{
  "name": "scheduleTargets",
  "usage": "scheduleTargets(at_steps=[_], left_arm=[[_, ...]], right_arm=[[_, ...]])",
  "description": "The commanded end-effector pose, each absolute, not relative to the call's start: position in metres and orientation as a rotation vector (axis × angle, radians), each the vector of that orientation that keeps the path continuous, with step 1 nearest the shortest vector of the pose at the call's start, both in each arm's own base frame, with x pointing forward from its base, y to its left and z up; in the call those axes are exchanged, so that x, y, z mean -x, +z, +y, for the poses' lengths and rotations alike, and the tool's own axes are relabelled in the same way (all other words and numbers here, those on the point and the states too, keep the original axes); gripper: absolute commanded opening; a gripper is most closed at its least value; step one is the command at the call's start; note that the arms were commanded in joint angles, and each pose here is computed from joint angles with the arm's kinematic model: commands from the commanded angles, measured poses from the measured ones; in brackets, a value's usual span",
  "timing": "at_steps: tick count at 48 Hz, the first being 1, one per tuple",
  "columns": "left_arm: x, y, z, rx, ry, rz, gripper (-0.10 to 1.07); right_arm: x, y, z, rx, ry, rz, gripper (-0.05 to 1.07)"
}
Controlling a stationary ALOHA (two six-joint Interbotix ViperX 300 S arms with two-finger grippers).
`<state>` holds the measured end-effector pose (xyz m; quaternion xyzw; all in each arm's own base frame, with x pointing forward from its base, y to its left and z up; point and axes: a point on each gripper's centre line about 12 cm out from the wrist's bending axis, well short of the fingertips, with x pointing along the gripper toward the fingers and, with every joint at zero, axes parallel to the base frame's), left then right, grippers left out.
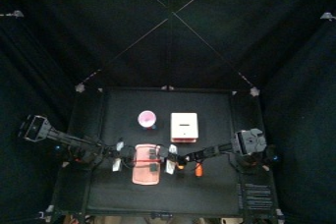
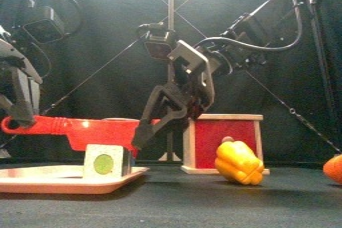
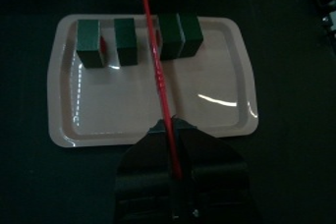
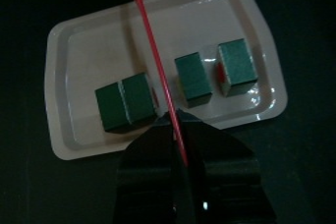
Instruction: Cut sushi roll
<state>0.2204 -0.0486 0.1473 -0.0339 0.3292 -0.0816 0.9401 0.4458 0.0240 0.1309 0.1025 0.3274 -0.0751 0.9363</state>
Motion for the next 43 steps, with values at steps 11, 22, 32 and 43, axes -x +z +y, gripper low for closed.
scheduleTargets(at_steps=[11, 22, 32, 43], left_arm=[[-0.221, 0.155, -0.061, 0.052, -0.225, 0.639, 0.3], [-0.217, 0.151, -0.071, 0.036, -0.265, 0.659, 0.3], [-0.218, 0.145, -0.074, 0.068, -0.26, 0.684, 0.3], [-0.228, 0.148, -0.086, 0.11, -0.262, 0.717, 0.3]], right_arm=[[-0.446, 0.157, 0.02, -0.211, -0.169, 0.602, 0.18], [-0.441, 0.144, 0.033, -0.209, -0.138, 0.642, 0.18], [-0.44, 0.14, 0.042, -0.206, -0.121, 0.655, 0.18], [-0.438, 0.141, 0.047, -0.214, -0.134, 0.65, 0.18]])
